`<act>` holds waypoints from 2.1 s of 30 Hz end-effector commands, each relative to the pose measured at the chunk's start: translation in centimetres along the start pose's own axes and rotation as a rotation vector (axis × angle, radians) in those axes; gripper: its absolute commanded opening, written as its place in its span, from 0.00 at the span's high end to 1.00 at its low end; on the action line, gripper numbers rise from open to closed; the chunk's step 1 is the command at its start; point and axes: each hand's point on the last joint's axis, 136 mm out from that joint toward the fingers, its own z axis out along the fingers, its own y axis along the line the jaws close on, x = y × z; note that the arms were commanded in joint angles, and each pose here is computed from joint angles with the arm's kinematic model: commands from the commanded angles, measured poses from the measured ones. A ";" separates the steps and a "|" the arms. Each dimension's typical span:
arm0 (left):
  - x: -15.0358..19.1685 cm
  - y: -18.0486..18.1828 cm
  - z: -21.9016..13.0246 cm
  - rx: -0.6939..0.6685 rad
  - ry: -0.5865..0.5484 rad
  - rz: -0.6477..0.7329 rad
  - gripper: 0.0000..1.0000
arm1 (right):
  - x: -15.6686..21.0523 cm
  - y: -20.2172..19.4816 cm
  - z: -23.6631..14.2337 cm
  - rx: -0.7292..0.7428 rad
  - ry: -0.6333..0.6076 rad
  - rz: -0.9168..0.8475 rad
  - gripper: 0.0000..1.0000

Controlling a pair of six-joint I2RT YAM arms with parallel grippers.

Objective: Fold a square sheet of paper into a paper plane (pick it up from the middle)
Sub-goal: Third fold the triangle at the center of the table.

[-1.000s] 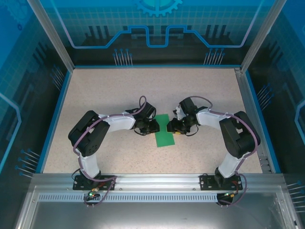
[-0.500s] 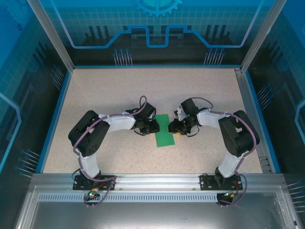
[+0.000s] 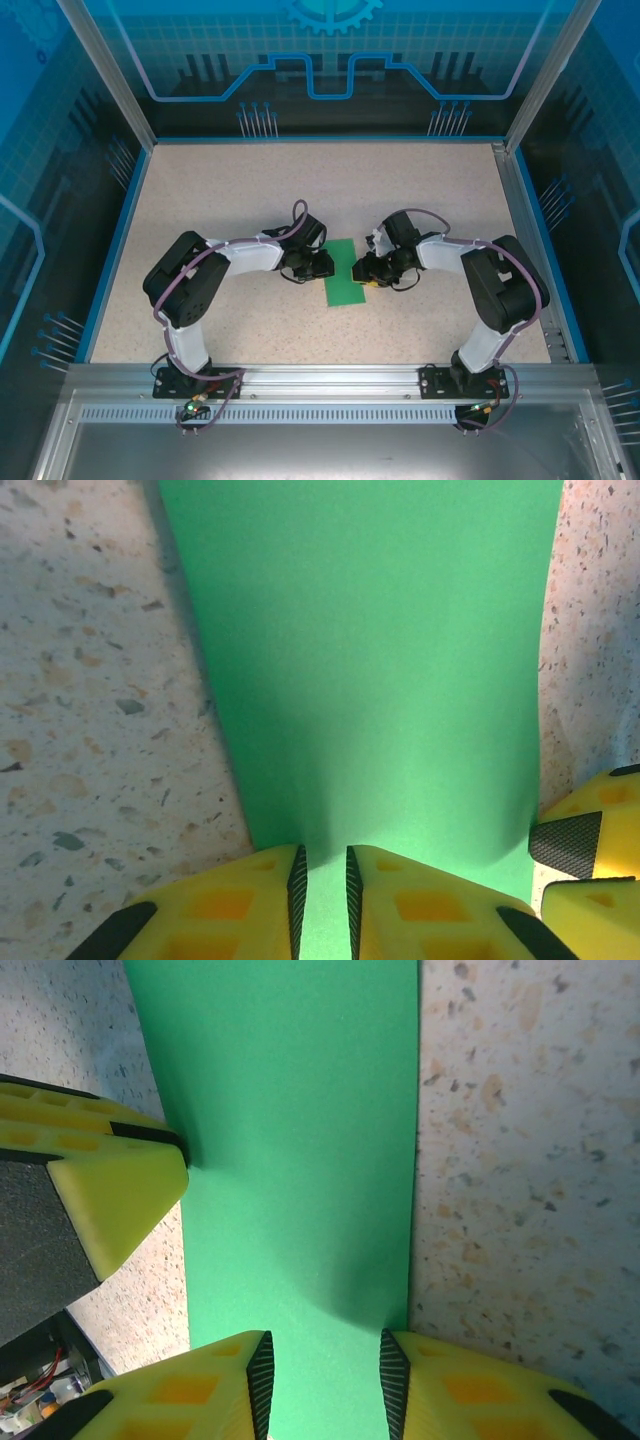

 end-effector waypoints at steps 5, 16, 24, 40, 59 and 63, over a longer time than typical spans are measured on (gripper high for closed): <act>-0.3 -0.7 -0.8 0.021 0.011 0.031 0.72 | -1.4 -0.7 -1.4 0.065 -0.052 0.007 0.64; -2.7 -3.5 -2.8 0.135 -0.042 0.033 0.69 | -2.2 -1.1 -2.3 0.071 -0.085 0.018 0.60; -3.3 -1.7 -0.8 0.091 -0.020 -0.001 0.72 | -2.1 -0.4 -1.3 0.013 -0.056 0.018 0.60; -1.9 1.5 0.0 0.033 0.012 -0.027 0.74 | -1.6 -0.1 0.2 -0.006 -0.008 0.016 0.56; -1.7 1.5 0.3 0.053 0.026 -0.028 0.74 | -0.5 1.0 0.3 -0.055 -0.013 0.028 0.62; -1.8 1.0 0.2 0.071 0.025 -0.014 0.74 | -1.3 1.2 0.0 -0.066 -0.035 0.031 0.63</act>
